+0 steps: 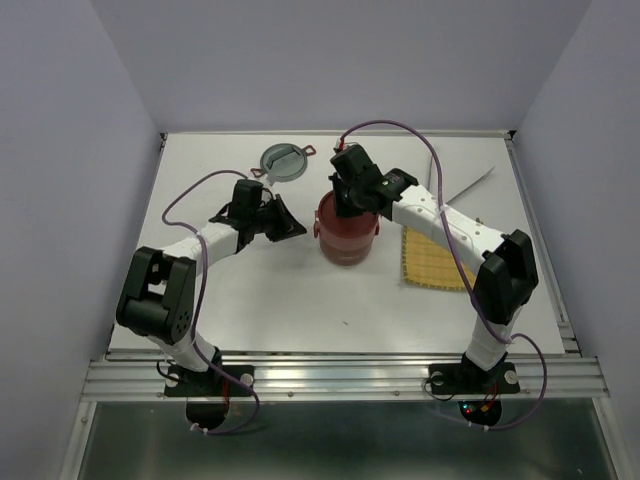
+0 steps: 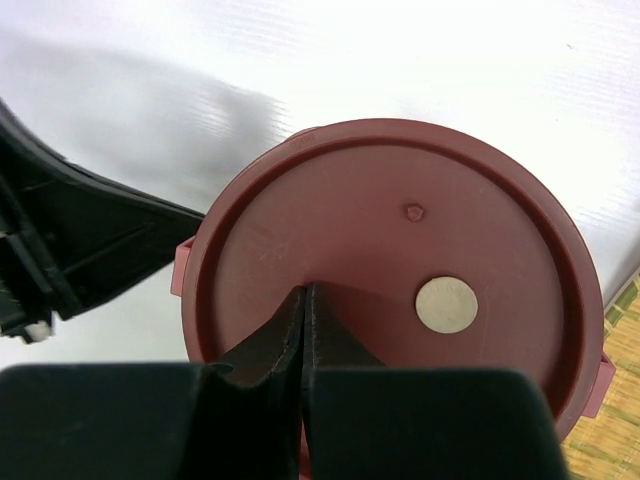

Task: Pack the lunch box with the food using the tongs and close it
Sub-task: Close the fastener on the packing box.

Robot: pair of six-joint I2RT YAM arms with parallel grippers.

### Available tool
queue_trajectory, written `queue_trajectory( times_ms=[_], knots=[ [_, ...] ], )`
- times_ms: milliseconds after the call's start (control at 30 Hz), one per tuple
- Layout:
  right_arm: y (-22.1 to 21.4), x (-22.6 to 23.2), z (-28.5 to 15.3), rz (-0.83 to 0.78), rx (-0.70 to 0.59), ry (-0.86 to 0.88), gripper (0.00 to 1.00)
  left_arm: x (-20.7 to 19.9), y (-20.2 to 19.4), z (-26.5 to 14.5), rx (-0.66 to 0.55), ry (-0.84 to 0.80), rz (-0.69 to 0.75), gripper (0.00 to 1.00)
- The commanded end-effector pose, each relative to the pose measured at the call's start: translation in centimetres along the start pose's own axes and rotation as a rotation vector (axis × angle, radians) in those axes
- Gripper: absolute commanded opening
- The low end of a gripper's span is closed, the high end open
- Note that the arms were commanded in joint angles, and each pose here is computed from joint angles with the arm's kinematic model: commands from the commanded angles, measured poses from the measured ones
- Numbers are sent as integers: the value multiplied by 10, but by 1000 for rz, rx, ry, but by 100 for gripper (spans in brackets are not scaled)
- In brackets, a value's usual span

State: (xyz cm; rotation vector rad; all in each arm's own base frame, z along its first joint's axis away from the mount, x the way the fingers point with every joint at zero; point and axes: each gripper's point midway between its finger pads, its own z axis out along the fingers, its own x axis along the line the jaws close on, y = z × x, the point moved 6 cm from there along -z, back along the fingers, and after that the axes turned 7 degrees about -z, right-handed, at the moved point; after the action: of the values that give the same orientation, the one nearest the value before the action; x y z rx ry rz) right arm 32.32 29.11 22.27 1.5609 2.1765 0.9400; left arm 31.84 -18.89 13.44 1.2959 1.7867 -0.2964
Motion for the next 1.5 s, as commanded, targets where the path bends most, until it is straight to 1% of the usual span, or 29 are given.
queue_trajectory(
  times_ms=[0, 233, 400, 533, 567, 667, 767, 867, 933, 1000, 1033, 1167, 1300, 1400, 1467],
  knots=[
    [-67, -7, 25, -40, 279, -42, 1, -1, 10, -28, -73, -26, 9, 0],
    [-67, -7, 25, -42, 277, -36, 1, 14, 4, -30, -81, 8, -36, 0],
    [-66, -7, 23, -40, 272, -36, 1, 10, 7, -18, -67, -14, -42, 0],
    [-66, -7, 23, -39, 272, -38, 1, -17, 4, 3, -30, -50, -2, 0],
    [-67, -7, 24, -38, 276, -38, 1, -34, 0, 9, -16, -77, 29, 0],
    [-66, -6, 24, -32, 274, -36, 1, -49, -9, 28, 38, -99, 52, 0],
    [-66, -6, 23, -32, 274, -34, 1, -52, -7, 25, 24, -100, 78, 0],
    [-66, -6, 23, -32, 274, -34, 1, -41, -1, 15, -6, -54, 103, 0],
    [-66, -6, 23, -30, 270, -33, 1, -28, 7, 6, -24, -26, 80, 0],
    [-65, -6, 23, -31, 268, -32, 1, -11, 5, 0, -23, 7, 52, 0],
    [-64, -5, 22, -29, 264, -31, 1, -1, 9, -7, -45, 30, 34, 0],
    [-64, -5, 23, -34, 265, -27, 1, 11, 13, -25, -83, 54, 9, 0],
    [-63, -4, 24, -33, 263, -25, 1, 6, 15, -28, -88, 39, 16, 0],
    [-63, -5, 23, -33, 260, -27, 1, 3, 17, -18, -63, 26, 16, 0],
    [-62, -5, 22, -33, 259, -27, 1, -8, 20, -13, -59, 3, 27, 0]
  ],
)
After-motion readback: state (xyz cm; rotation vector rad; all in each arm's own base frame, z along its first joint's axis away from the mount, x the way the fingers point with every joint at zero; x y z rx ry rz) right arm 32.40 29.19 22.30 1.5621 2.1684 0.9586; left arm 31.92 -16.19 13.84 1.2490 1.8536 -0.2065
